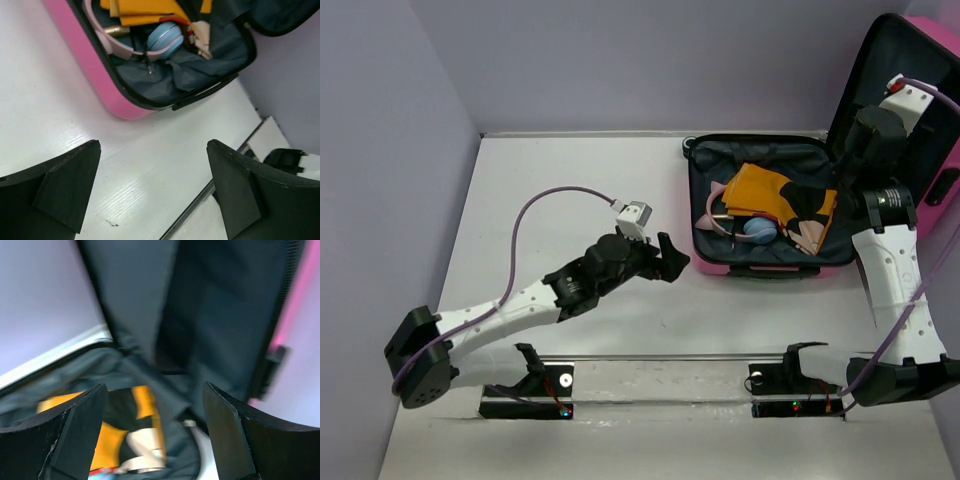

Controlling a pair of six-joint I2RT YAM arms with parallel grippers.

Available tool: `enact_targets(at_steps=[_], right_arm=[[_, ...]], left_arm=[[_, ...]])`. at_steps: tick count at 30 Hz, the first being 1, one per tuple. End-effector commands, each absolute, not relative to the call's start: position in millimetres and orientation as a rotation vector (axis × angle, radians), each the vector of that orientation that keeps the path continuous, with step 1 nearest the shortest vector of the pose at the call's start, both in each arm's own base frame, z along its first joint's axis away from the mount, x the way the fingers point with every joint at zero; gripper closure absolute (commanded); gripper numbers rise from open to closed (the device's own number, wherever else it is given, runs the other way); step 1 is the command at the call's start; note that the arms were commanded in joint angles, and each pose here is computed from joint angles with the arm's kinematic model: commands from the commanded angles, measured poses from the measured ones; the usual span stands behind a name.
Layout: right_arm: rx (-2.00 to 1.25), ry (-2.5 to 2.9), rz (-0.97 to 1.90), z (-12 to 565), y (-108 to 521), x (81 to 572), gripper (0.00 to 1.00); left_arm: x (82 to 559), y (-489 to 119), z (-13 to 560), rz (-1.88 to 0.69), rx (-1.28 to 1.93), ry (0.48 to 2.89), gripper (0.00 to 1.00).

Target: Pack the luggage

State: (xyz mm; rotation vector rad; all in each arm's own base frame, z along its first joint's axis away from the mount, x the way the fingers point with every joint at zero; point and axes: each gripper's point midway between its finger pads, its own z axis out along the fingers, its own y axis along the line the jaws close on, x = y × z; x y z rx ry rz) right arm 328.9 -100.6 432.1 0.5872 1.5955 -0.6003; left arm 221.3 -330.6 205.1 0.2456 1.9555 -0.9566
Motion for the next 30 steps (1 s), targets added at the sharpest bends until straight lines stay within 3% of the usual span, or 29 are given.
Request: enact_targets(at_steps=[1, 12, 24, 30], right_arm=[[0.685, 1.542, -0.883, 447.4, -131.1, 299.0, 0.2], [0.761, 1.427, -1.072, 481.1, -155.9, 267.8, 0.24], [0.814, 1.363, -1.217, 492.8, -211.1, 287.9, 0.28], [0.735, 1.274, -1.315, 500.3, -222.8, 312.6, 0.37]], left_arm=[[210.5, -313.6, 254.2, -1.057, 0.207, 1.764, 0.01], [200.9, -303.0, 219.5, -1.013, 0.293, 1.777, 0.01], [210.6, -297.1, 189.0, -0.907, 0.291, 1.823, 0.01], [217.7, -297.0, 180.8, -0.858, 0.283, 1.839, 0.01]])
